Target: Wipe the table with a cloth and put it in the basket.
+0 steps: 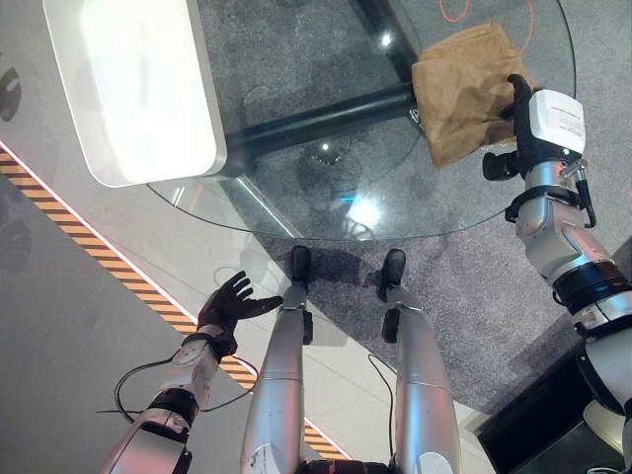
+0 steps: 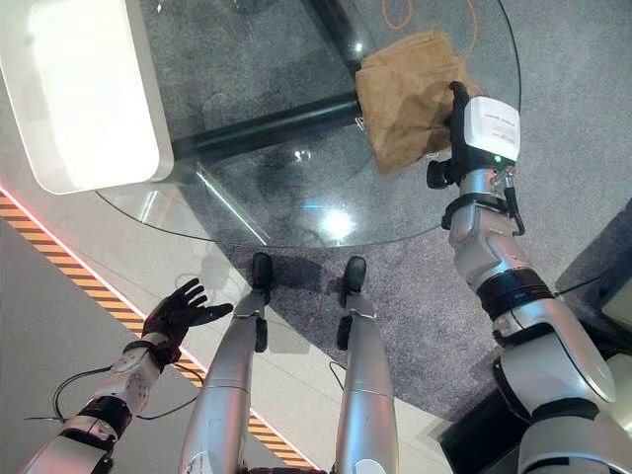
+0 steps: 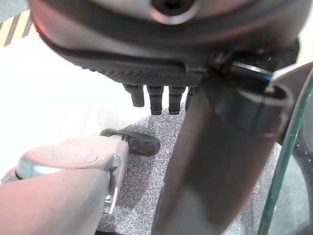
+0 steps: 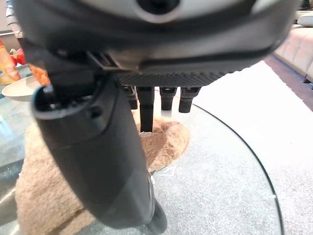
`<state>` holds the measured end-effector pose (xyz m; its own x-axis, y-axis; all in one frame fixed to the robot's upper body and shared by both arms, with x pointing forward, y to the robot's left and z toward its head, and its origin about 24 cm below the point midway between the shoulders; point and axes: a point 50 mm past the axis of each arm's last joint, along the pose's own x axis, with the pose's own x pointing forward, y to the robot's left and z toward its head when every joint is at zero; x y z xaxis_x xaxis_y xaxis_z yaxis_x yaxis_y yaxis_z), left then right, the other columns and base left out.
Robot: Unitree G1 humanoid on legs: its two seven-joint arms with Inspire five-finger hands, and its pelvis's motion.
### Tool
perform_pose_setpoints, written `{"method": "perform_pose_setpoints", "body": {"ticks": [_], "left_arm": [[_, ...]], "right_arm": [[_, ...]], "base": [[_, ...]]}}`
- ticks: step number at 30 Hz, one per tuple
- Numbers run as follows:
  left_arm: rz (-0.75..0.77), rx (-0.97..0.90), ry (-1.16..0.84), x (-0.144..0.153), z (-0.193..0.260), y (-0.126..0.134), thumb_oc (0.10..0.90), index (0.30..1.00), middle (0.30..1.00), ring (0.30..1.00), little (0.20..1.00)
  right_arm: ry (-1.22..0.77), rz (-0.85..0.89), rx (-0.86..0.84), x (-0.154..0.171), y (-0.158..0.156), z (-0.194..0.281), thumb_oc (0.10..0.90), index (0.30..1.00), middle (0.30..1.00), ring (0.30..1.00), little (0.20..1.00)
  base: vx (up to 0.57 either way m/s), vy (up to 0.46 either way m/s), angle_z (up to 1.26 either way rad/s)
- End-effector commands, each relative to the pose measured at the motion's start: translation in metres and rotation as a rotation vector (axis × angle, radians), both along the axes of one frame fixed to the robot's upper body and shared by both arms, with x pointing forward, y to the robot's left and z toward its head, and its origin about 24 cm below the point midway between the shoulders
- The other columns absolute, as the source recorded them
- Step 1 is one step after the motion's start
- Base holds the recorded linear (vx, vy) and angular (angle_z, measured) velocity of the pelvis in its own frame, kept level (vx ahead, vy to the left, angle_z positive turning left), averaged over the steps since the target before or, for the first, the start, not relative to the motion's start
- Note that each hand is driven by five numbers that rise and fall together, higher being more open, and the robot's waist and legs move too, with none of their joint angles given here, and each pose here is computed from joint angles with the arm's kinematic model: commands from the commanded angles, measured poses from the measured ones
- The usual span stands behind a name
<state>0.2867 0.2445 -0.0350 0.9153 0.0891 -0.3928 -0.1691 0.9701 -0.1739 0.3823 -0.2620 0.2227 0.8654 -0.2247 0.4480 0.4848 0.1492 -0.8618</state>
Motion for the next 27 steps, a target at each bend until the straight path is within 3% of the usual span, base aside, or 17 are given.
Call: {"method": "perform_pose_setpoints", "body": {"ticks": [1, 27], "left_arm": [[0.106, -0.007, 0.076, -0.036, -0.024, 0.021, 0.8, 0.9, 0.9, 0.9, 0.9], [0.105, -0.017, 0.074, -0.038, -0.026, 0.018, 0.8, 0.9, 0.9, 0.9, 0.9]], "right_arm": [[-0.143, -0.14, -0.083, -0.021, -0.04, 0.04, 0.8, 0.9, 0.9, 0.9, 0.9], [-0.27, -0.161, -0.086, -0.029, -0.041, 0.054, 0.8, 0.9, 0.9, 0.9, 0.9]], "base": [[0.0, 0.0, 0.0], [0.0, 0.0, 0.0]]}}
